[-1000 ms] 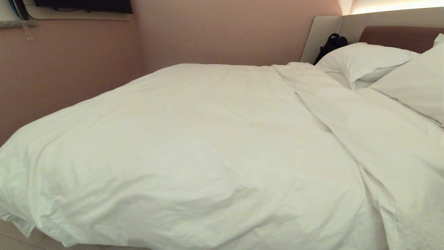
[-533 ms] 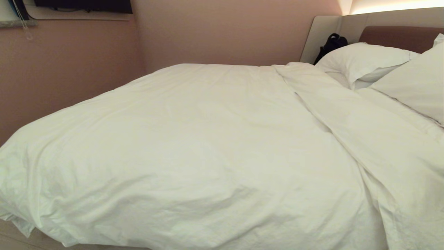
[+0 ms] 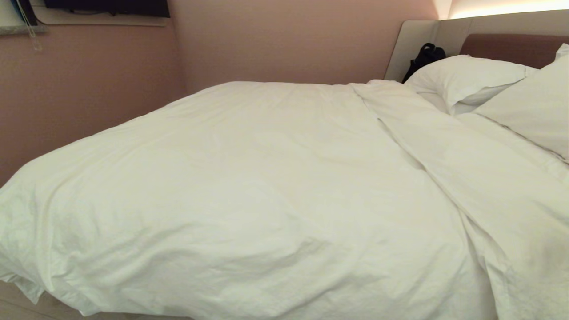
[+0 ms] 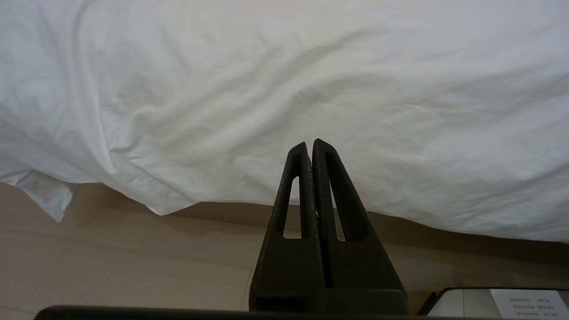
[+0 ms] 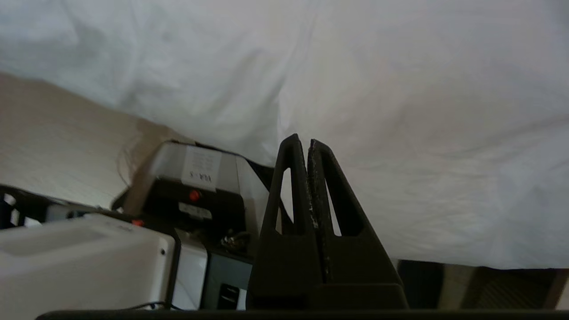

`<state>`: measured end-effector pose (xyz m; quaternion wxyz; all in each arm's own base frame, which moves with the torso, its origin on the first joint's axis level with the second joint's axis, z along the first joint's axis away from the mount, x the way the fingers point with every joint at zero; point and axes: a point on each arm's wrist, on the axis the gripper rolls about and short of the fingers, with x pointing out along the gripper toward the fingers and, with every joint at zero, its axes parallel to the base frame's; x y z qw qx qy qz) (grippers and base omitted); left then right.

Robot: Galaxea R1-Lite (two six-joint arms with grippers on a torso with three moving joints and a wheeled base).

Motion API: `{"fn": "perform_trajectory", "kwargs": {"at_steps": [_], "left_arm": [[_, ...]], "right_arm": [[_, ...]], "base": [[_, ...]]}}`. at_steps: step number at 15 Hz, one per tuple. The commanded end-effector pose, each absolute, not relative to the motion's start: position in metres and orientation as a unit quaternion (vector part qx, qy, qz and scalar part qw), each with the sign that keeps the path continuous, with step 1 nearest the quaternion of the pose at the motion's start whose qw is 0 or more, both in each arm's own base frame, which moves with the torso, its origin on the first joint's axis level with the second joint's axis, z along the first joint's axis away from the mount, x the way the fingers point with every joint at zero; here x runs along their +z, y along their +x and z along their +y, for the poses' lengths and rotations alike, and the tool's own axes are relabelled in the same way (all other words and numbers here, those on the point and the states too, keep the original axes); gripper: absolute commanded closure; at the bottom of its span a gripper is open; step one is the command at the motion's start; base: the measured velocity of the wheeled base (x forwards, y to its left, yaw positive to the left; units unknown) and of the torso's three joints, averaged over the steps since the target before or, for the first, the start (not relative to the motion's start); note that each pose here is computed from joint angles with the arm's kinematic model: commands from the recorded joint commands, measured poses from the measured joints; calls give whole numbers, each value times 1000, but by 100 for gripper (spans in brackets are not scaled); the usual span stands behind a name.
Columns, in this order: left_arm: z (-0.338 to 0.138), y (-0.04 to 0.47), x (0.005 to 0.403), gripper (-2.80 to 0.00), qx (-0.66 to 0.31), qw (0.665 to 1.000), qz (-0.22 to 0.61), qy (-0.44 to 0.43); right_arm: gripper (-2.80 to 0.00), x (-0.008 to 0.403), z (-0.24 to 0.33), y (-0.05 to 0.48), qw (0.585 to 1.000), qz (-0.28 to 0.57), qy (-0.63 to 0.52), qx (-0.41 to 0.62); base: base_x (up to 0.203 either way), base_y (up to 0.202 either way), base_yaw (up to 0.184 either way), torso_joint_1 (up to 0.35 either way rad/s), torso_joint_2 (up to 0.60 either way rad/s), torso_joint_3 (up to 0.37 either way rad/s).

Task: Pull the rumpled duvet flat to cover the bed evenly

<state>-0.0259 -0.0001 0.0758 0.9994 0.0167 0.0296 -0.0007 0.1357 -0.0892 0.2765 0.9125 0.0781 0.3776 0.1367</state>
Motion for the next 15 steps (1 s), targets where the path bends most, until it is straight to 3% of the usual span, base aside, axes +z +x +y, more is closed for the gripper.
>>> {"fn": "perform_trajectory", "kwargs": {"at_steps": [1,6,15], "left_arm": [[0,-26,76,0,-1,999,30,17],[0,-26,76,0,-1,999,30,17],[0,-26,76,0,-1,999,30,17]], "right_arm": [[0,275,-81,135,909,413,-17,60],[0,256,-53,158,906,421,-22,-17],[0,232,-2,170,912,356,-97,-181]], "base": [[0,0,0,0,0,0],[0,0,0,0,0,0],[0,0,0,0,0,0]]}}
